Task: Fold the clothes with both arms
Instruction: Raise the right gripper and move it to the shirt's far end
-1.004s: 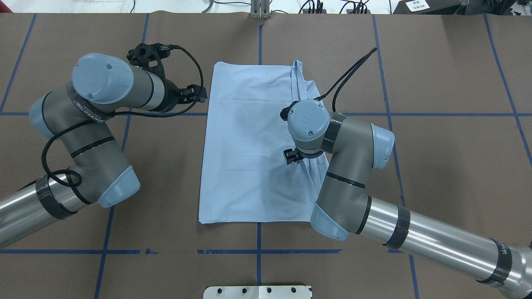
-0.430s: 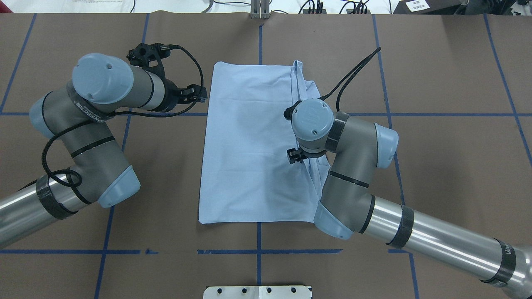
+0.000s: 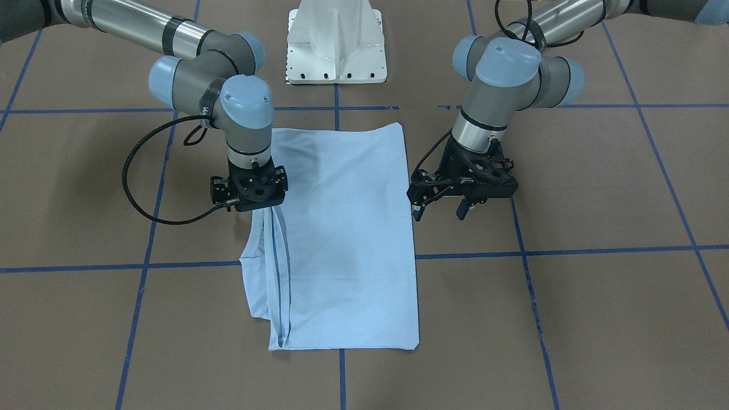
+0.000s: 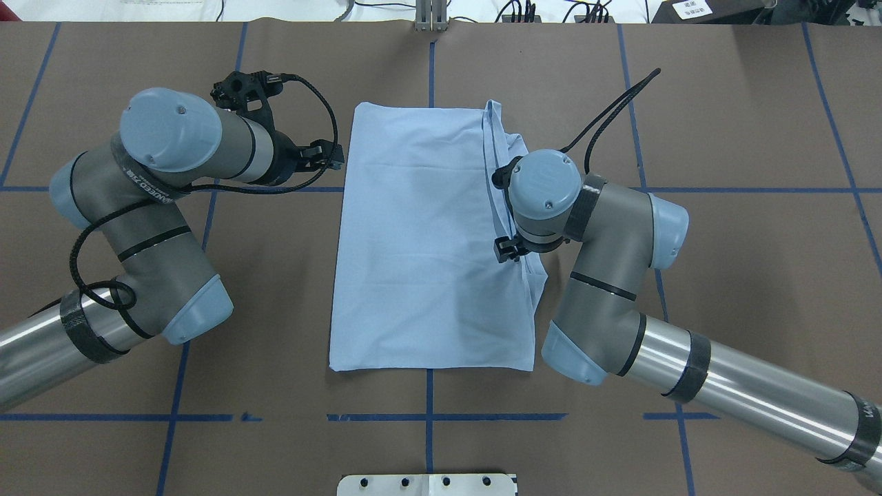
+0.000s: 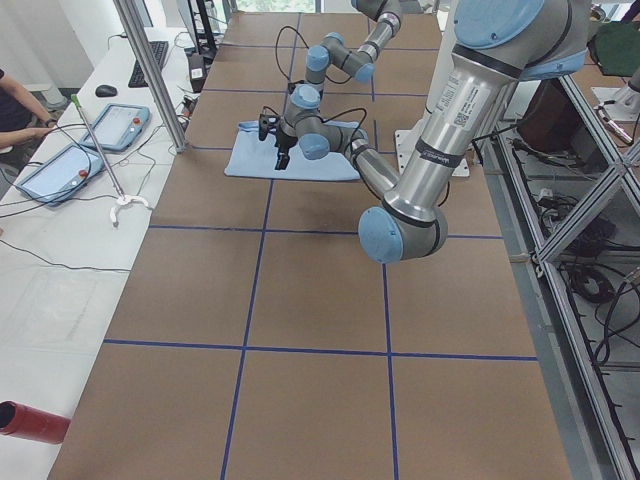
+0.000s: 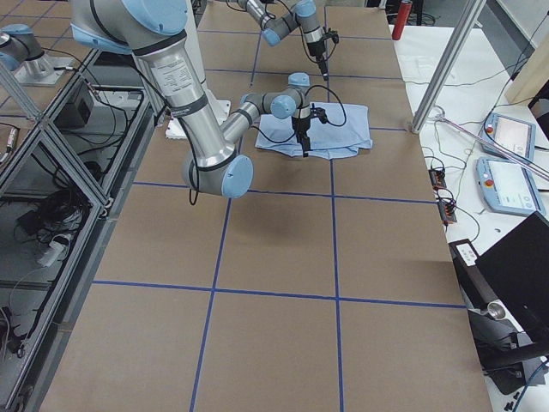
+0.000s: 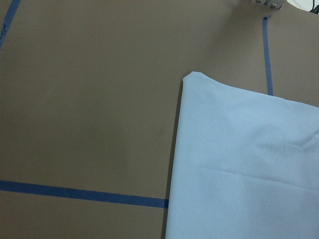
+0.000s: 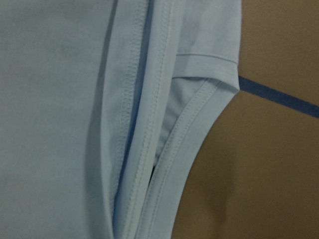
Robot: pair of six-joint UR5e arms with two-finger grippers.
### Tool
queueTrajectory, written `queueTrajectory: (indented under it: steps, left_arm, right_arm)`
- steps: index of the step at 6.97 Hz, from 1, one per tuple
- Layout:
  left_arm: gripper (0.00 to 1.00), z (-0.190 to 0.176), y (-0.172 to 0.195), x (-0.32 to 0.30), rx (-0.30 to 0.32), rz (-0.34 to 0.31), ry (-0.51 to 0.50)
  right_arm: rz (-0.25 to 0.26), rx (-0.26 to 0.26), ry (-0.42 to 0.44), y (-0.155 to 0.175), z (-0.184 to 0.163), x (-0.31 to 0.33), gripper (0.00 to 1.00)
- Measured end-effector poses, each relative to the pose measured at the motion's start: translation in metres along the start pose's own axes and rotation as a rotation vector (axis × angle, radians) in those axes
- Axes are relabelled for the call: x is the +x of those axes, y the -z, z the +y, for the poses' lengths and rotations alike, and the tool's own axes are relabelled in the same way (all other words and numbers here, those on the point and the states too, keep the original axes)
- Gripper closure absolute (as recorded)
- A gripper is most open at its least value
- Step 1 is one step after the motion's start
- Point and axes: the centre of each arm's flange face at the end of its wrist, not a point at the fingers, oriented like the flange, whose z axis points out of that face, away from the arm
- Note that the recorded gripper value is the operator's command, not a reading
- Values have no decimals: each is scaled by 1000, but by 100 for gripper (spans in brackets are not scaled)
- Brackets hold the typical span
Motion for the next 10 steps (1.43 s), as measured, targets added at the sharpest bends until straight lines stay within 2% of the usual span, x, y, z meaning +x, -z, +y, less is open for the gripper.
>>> queueTrajectory:
  steps: [3,5,7,10]
  left_arm:
    - [0,-1,2,4,1,5,0]
    - [0,-1,4,6,2,10,-2]
    - [0,-1,5,7,2,12,-2]
    - [0,0,7,8,2,16,-3]
  right_arm:
    - [9,0,-3,-1,-1,30,0]
    - [-34,21,-16,26,-12,36,0]
    - [-66,28,-9,43,-37,6,0]
    - [-38,20,13,35,-68,-35,0]
